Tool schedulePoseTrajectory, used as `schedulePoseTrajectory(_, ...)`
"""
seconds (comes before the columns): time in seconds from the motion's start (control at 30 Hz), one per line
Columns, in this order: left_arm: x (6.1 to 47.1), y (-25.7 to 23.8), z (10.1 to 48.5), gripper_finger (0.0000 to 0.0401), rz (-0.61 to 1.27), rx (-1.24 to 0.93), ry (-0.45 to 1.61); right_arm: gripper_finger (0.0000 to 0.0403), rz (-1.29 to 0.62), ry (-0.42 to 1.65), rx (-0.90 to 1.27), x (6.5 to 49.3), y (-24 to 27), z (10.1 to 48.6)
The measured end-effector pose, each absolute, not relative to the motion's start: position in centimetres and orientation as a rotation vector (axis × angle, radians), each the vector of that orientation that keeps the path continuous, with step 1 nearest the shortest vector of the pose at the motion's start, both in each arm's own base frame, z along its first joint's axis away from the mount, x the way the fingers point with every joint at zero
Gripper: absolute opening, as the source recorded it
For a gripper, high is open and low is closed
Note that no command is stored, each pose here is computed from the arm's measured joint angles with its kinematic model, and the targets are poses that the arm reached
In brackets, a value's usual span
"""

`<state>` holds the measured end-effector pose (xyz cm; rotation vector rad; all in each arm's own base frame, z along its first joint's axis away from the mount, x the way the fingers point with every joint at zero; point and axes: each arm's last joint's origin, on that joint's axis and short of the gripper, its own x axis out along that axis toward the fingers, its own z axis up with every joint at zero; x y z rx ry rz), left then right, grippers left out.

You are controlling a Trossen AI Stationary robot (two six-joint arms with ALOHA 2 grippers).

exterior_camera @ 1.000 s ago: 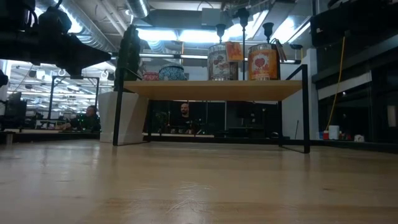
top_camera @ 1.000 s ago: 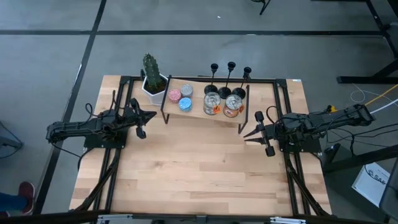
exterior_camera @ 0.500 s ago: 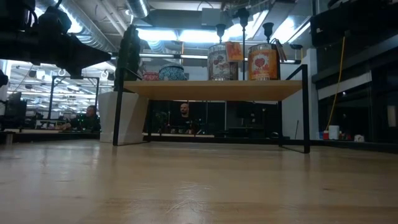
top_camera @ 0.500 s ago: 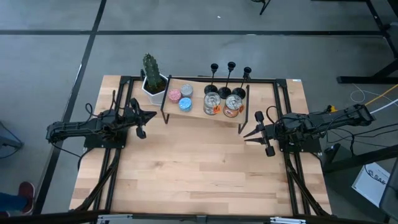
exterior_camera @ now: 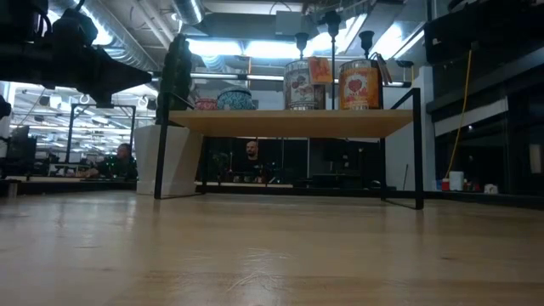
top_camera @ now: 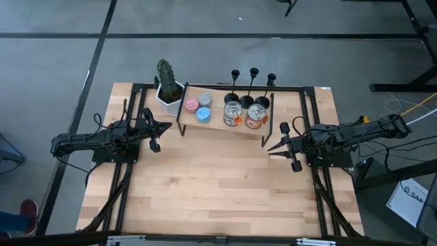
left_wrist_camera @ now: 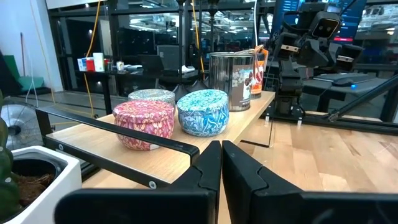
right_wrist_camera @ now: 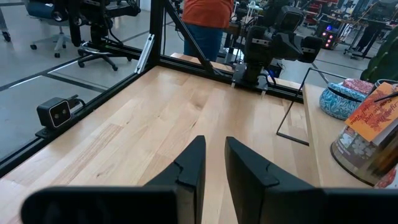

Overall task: Pick & Place candle stick holders
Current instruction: Return to Home Position

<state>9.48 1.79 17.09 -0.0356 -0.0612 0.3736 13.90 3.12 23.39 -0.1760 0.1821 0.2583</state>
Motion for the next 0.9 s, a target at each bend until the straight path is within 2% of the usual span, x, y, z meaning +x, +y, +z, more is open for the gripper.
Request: schedulePoseTrajectory(0.9,9.48,1.79,17.09,0.0008,0.374,-0.035,-0.061,0.0065,0.258,0.182,-0.176,13.9,3.13,23.38)
